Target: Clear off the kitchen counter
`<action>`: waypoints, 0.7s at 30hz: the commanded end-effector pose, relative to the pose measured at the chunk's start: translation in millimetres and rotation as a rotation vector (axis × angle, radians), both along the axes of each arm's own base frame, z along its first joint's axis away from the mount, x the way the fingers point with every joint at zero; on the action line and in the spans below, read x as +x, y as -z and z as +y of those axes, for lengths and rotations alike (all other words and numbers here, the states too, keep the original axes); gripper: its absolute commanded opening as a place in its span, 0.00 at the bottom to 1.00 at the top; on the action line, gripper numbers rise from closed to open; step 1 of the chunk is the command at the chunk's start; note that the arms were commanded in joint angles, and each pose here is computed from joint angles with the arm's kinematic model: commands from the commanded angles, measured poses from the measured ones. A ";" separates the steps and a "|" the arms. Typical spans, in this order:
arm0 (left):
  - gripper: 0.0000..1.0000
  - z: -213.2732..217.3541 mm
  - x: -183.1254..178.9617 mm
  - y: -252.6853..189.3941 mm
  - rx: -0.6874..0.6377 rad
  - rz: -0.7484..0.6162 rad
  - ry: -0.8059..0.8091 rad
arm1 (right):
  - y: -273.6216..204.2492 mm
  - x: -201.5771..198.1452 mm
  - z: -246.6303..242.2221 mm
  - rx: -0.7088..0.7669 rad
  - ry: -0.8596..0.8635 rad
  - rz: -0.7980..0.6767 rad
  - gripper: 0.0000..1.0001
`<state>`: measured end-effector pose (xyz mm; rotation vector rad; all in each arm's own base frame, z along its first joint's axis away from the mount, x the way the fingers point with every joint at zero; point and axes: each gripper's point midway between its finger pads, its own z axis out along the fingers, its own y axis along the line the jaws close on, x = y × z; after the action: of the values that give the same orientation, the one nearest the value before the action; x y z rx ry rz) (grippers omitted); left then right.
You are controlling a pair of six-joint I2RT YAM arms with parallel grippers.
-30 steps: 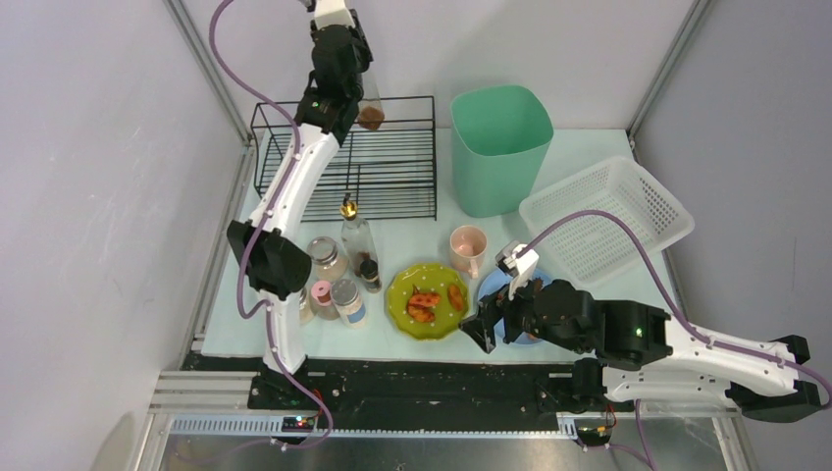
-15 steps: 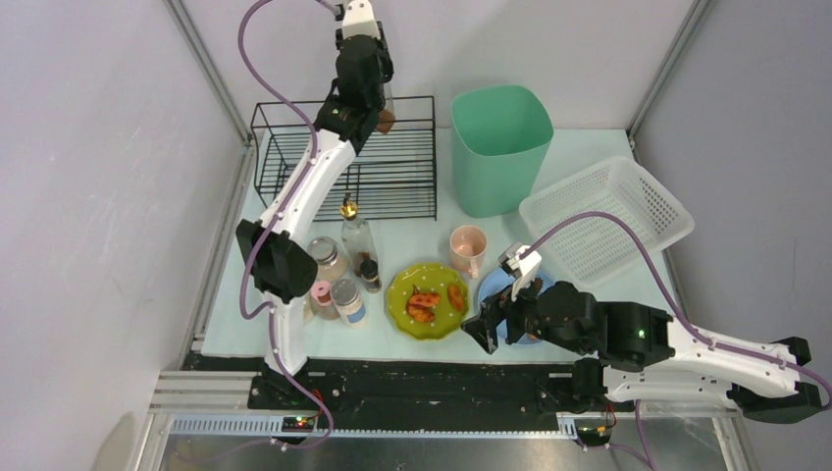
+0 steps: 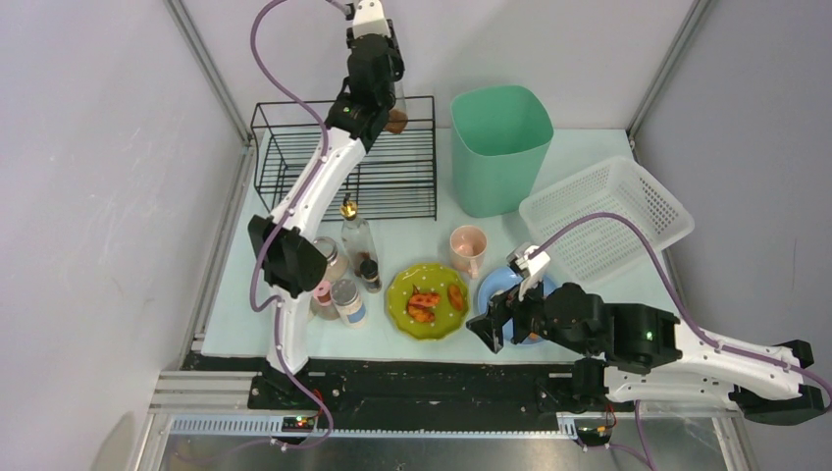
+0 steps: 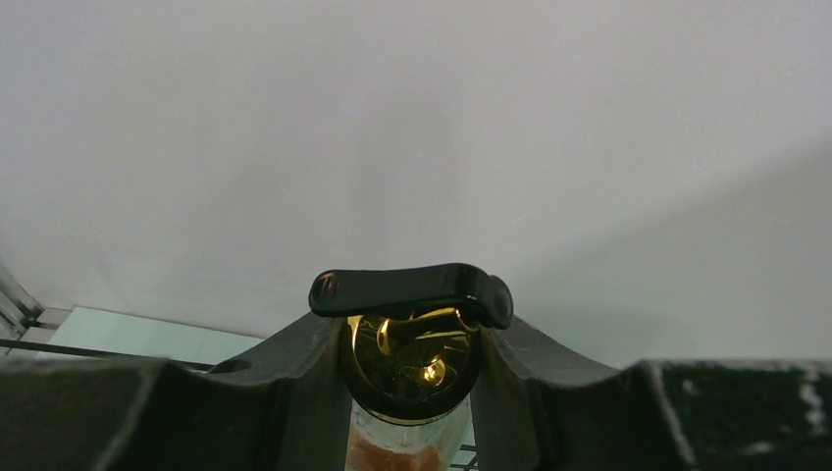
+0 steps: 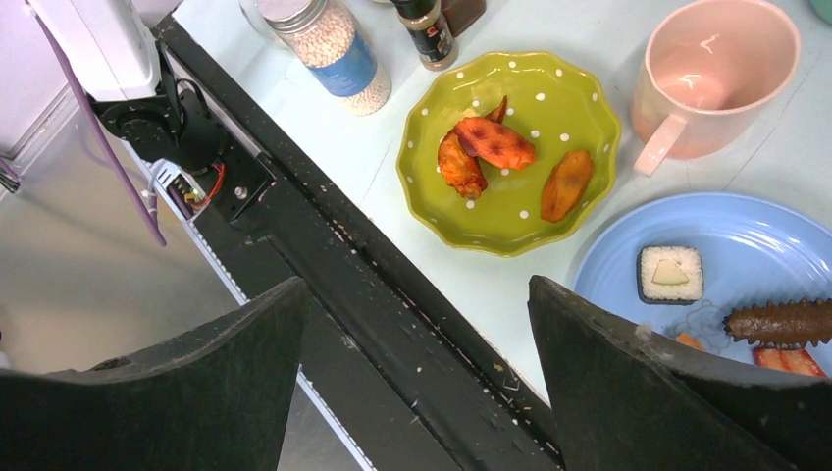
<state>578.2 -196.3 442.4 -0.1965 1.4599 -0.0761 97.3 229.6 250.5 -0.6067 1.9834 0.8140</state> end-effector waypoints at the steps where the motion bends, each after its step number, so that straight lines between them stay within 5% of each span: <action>1: 0.00 -4.7 -5.9 -42.4 -0.109 -0.126 0.008 | 0.7 1.0 -0.3 0.010 0.018 0.004 0.86; 21: 0.05 -33.0 11.8 -4.7 -0.097 -0.074 0.020 | 11.5 3.2 -4.1 -0.018 0.037 0.009 0.88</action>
<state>598.0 -229.9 393.8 -0.1783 1.5262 -0.0897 98.1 227.0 236.9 -0.6114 2.0100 0.7801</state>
